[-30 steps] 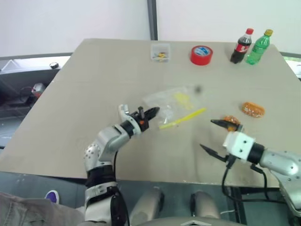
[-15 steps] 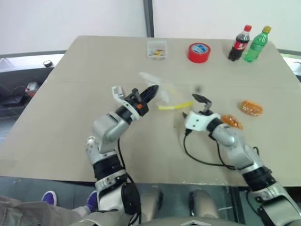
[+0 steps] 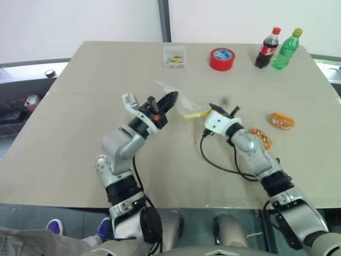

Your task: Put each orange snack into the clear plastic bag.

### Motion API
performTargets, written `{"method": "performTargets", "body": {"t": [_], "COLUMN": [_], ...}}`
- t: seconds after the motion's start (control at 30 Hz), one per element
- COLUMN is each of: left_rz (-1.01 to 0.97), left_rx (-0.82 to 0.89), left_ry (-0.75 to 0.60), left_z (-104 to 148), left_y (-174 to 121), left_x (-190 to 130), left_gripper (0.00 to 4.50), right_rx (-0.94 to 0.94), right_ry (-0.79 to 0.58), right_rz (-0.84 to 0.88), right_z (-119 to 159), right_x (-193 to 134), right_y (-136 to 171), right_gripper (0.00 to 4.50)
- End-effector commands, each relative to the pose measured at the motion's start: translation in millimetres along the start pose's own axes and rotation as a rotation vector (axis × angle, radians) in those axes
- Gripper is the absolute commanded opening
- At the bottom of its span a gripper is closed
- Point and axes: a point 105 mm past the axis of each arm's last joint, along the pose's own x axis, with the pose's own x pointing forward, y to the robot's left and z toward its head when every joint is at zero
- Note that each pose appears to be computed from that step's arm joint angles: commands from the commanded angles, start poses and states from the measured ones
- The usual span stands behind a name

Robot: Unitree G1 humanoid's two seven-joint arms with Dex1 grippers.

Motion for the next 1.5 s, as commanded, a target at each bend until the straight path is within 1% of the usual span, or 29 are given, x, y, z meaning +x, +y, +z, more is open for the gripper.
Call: {"method": "performTargets", "body": {"t": [0.03, 0.07, 0.1, 0.17, 0.23, 0.3, 0.33, 0.37, 0.4, 0.47, 0.5, 0.6, 0.73, 0.83, 0.93, 1.07, 1.27, 1.5], "left_rz": [-0.008, 0.036, 0.079, 0.126, 0.143, 0.041, 0.005, -0.024, -0.033, -0.012, -0.004, 0.046, 0.126, 0.163, 0.153, 0.064, -0.02, -0.006], "left_rx": [0.14, 0.245, 0.367, 0.648, 1.032, 1.391, 1.547, 1.661, 1.747, 1.868, 1.906, 1.993, 2.067, 2.155, 2.25, 2.34, 2.296, 2.29], "left_ry": [0.067, 0.096, 0.127, 0.206, 0.257, 0.289, 0.305, 0.301, 0.3, 0.353, 0.378, 0.29, 0.261, 0.237, 0.241, 0.27, 0.313, 0.328], "left_z": [0, 1, 1, -4, -11, -24, -30, -34, -37, -41, -42, -38, -32, -26, -28, -42, -54, -56], "left_y": [-12, -10, -8, -10, -18, -29, -32, -33, -32, -21, -16, -12, -2, 1, 4, 7, 9, 13], "left_x": [-6, -9, -11, -12, -7, -3, -1, 0, 2, 5, 6, 20, 27, 30, 36, 40, 34, 38], "left_gripper": [0.0, 0.0, 0.42, 0.73, 1.44, 2.39, 2.39, 2.39, 2.39, 2.39, 2.39, 2.39, 2.39, 2.39, 2.39, 2.39, 2.39, 2.39], "right_rx": [-0.047, -0.066, -0.075, -0.116, -0.152, -0.196, -0.224, -0.237, -0.242, -0.243, -0.246, -0.24, -0.23, -0.227, -0.219, -0.201, -0.16, -0.137], "right_ry": [-0.052, -0.049, -0.045, -0.025, 0.018, 0.095, 0.13, 0.159, 0.18, 0.196, 0.2, 0.197, 0.192, 0.188, 0.187, 0.19, 0.203, 0.205], "right_rz": [-0.077, -0.076, -0.069, -0.048, -0.02, 0.023, 0.045, 0.055, 0.066, 0.077, 0.078, 0.094, 0.117, 0.127, 0.139, 0.146, 0.149, 0.152], "right_z": [16, 17, 17, 16, 10, -1, -6, -9, -10, -9, -8, 0, 7, 10, 13, 16, 15, 18], "right_x": [6, 8, 9, 14, 19, 23, 25, 26, 28, 31, 31, 35, 36, 36, 37, 38, 37, 38], "right_y": [-43, -52, -59, -72, -81, -86, -87, -89, -90, -91, -92, -87, -81, -78, -75, -73, -72, -73], "right_gripper": [0.06, 0.06, 0.0, 0.0, 0.0, 0.0, 0.0, 0.0, 0.0, 0.0, 0.0, 0.0, 0.0, 0.0, 0.0, 0.0, 0.0, 0.0]}}
